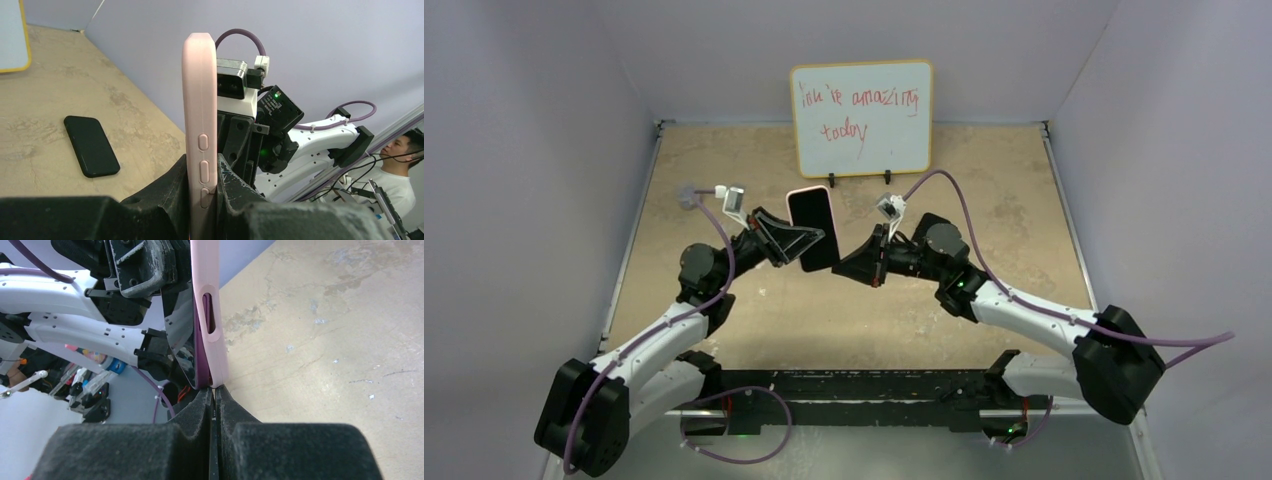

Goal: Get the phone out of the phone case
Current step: Remove the phone case from the phone.

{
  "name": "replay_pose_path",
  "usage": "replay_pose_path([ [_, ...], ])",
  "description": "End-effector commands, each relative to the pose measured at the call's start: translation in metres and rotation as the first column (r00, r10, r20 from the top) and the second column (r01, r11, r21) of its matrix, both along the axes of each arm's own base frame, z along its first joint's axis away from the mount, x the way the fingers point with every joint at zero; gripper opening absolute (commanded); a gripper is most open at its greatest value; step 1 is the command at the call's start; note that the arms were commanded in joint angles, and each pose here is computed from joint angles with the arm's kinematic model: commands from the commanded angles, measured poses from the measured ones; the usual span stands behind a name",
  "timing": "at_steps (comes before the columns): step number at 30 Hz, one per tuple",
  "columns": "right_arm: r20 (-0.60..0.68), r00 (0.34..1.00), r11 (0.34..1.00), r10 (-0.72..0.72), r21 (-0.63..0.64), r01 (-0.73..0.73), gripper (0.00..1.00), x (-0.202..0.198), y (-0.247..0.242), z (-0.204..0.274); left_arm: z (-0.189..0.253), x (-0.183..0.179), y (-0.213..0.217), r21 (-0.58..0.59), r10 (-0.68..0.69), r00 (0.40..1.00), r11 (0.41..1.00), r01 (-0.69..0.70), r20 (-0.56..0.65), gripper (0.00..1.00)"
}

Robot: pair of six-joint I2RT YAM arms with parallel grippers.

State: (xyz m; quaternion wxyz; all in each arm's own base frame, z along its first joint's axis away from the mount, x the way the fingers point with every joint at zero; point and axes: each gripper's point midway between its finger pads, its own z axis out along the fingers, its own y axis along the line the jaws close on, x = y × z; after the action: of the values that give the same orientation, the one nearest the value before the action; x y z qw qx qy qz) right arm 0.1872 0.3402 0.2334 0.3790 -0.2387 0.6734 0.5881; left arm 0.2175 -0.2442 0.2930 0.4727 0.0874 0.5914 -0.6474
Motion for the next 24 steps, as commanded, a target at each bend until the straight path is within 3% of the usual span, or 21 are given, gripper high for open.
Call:
replay_pose_path([
  [1, 0.186, 0.968, 0.949, -0.169, 0.297, 0.108, 0.00, 0.032, -0.010, 0.096, -0.031, -0.053, -0.022, 0.057, -0.269, 0.956, 0.959, 0.277, -0.117, 0.00],
  [24, 0.197, 0.936, 0.927, -0.291, 0.301, 0.224, 0.00, 0.076, -0.020, 0.102, -0.027, -0.066, -0.026, 0.005, -0.309, 0.941, 0.950, 0.313, -0.139, 0.00],
])
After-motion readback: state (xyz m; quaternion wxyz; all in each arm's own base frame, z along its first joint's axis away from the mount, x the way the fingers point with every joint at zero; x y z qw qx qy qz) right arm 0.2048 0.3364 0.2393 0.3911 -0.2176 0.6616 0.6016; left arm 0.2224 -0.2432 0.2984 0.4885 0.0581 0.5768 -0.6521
